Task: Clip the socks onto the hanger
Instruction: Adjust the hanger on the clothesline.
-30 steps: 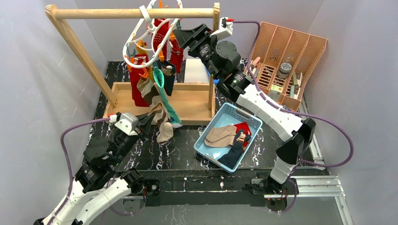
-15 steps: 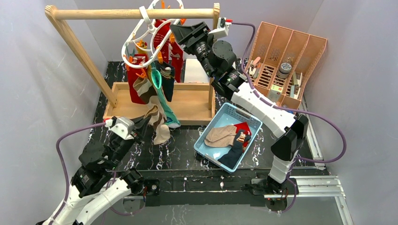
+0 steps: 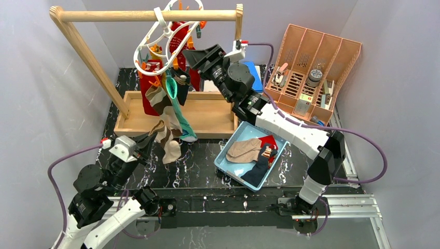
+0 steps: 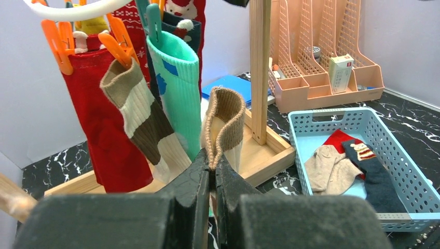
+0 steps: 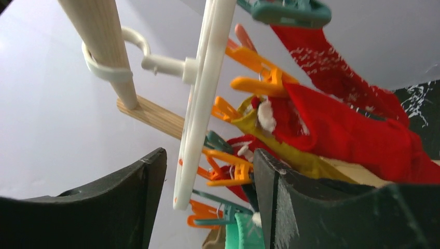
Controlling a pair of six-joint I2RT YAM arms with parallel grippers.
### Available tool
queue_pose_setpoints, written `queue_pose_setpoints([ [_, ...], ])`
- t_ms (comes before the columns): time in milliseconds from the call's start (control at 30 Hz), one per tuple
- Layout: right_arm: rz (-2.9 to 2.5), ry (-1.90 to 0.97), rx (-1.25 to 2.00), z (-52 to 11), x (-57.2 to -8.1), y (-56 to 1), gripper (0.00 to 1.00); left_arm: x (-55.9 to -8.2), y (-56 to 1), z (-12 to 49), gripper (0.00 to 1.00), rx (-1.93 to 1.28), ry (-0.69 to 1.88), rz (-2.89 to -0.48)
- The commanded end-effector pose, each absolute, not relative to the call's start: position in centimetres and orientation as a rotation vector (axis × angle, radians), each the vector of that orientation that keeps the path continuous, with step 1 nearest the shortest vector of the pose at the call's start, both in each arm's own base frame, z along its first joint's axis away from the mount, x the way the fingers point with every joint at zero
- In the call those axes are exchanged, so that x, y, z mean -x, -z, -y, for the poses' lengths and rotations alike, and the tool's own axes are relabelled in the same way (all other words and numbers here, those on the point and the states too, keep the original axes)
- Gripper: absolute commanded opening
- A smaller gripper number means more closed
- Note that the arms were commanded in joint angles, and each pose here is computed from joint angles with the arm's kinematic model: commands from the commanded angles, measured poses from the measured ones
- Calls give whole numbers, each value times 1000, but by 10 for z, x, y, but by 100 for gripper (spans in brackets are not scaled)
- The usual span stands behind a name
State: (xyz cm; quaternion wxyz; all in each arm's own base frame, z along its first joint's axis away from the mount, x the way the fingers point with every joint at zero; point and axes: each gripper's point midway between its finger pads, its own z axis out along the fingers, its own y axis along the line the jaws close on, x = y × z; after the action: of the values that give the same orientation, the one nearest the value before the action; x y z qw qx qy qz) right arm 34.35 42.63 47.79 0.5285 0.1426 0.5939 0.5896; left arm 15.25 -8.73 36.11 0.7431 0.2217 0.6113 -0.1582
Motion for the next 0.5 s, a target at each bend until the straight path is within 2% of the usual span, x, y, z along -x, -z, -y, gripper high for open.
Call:
queue_pose_setpoints([
  [0, -1382, -1471, -301, -427, -313, -494, 70, -143, -375, 74, 0, -462, 337, -1316],
  [333, -1371, -1311, -112, -375, -269, -498, 75, -132, -404, 90, 0, -531, 430, -1291],
  [467, -1400, -1143, -44, -336, -257, -490, 75, -128, -423, 107, 0, -554, 534, -1296],
])
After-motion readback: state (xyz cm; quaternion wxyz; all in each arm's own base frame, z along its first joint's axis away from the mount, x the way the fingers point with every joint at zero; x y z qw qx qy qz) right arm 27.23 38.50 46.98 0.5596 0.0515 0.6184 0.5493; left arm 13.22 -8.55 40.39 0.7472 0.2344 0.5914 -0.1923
